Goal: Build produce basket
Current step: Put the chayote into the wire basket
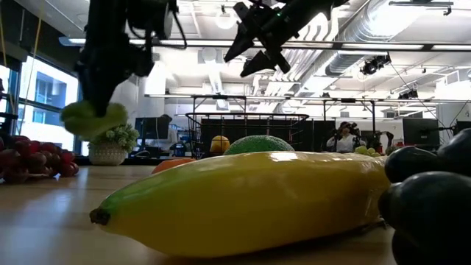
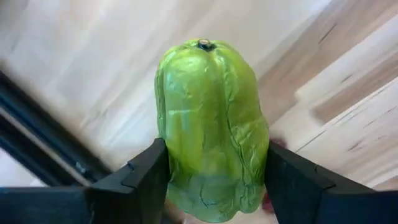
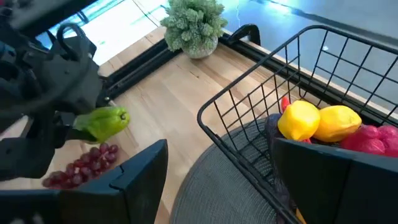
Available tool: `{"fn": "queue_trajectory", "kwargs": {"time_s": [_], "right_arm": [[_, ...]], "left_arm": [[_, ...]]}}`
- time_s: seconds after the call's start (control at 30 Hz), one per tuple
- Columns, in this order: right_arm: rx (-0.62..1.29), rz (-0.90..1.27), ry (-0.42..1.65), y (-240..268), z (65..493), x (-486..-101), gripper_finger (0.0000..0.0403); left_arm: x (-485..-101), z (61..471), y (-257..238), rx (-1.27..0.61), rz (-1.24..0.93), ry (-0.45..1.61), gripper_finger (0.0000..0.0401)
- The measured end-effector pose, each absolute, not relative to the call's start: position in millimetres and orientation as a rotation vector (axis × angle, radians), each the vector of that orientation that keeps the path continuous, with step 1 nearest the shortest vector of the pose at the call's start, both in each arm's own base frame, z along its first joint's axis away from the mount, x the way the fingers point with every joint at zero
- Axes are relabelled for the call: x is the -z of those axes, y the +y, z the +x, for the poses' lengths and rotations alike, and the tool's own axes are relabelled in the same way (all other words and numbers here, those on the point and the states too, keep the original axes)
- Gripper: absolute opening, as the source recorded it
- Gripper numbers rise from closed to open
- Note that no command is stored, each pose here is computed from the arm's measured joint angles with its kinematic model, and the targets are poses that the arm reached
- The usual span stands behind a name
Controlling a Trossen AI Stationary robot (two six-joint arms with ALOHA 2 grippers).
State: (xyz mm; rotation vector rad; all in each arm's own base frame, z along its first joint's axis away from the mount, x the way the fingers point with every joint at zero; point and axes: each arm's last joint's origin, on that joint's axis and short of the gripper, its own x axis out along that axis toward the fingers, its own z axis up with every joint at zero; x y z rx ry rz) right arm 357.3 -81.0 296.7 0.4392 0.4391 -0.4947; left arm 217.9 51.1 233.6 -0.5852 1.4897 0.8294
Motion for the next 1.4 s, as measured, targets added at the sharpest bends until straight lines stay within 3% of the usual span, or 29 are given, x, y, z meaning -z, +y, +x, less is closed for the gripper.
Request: {"fn": "queue_trajectory", "kwargs": {"time_s": [0.47, 0.8, 1.07, 1.4], "right_arm": [[0.252, 0.577, 0.413, -108.1, 347.8, -307.3, 0.0268], [0.186, 0.609, 0.300, -119.5, 348.5, -318.1, 0.0268], [0.100, 0.598, 0.221, -119.9, 350.7, -327.2, 0.0268], [0.125, 0.585, 0.192, -123.3, 350.3, -329.3, 0.0268]], "left_arm": [[-290.1, 237.3, 75.6, -0.661, -0.649, 0.904, 0.0209], [-305.0, 253.6, 89.4, -0.535, -0.609, 0.675, 0.0209], [-315.7, 260.5, 97.7, -0.536, -0.570, 0.526, 0.0209], [-327.8, 267.2, 101.6, -0.547, -0.500, 0.379, 0.0209]]}}
